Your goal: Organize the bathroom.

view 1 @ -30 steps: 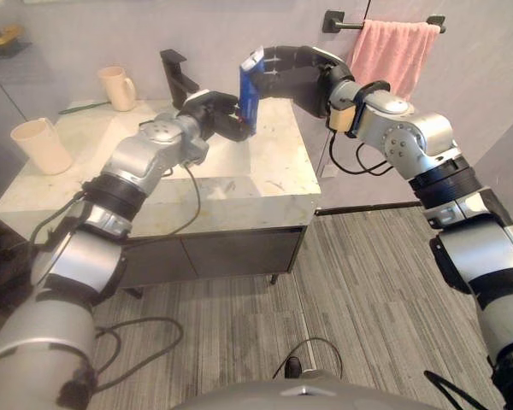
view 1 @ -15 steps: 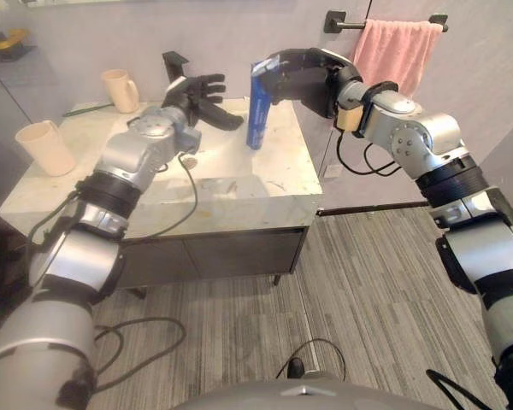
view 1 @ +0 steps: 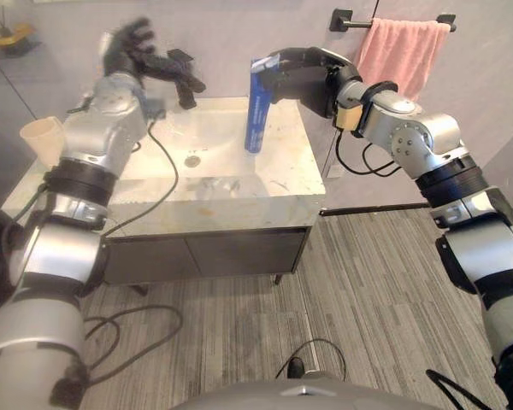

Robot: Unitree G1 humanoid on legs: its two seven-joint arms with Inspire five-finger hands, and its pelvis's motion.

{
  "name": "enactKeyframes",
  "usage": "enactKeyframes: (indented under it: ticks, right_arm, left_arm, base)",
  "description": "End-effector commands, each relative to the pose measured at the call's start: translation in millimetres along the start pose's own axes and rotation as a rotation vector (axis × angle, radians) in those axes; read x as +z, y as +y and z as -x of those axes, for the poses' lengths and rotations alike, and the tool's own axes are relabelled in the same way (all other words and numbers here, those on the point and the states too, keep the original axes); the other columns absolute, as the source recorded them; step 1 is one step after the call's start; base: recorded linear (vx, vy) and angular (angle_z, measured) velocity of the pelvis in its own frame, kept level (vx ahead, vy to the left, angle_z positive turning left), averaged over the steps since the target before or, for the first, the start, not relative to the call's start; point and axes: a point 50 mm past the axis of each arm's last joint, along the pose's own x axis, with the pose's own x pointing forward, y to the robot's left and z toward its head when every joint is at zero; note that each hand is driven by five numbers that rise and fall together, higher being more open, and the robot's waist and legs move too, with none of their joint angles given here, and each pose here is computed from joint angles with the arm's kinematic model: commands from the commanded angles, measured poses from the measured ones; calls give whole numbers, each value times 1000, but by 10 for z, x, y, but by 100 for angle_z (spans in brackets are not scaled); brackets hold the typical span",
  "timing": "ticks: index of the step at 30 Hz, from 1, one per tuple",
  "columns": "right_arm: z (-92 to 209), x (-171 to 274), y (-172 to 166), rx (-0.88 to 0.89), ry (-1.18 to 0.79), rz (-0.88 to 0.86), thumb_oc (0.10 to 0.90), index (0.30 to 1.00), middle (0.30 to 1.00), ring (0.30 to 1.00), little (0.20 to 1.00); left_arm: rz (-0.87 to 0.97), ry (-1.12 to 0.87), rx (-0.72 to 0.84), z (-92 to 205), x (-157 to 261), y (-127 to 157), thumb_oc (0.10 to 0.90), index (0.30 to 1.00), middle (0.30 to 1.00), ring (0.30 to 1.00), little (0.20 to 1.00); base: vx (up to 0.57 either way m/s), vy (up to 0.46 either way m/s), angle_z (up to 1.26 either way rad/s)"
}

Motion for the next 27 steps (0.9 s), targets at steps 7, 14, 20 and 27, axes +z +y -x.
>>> enactKeyframes:
  ticks: [7, 14, 20, 27]
  right_arm:
    - [288, 609, 57, -19, -310, -18, 400, 300, 300, 300, 300]
    - [509, 586, -98, -54, -320, -4, 400, 300, 300, 300, 300]
    - [505, 706, -137, -49, -313, 20, 400, 300, 300, 300, 300]
    - [383, 850, -77, -12, -322, 55, 400, 300, 300, 300, 300]
  left_arm:
    - [80, -355, 768, 355, 252, 1347, 800, 900, 900, 900, 900]
    - [-144, -149, 1073, 948, -806, 2292, 800, 900, 900, 900, 900]
    - [-332, 149, 1227, 1497, -1589, 2876, 800, 900, 900, 900, 900]
    - [-665, 961, 923, 2400, -2491, 3237, 800, 900, 900, 900, 900]
  base:
    - [-15, -16, 2]
    - [-35, 15, 12]
    - [-38, 73, 13]
    - [-25, 80, 6]
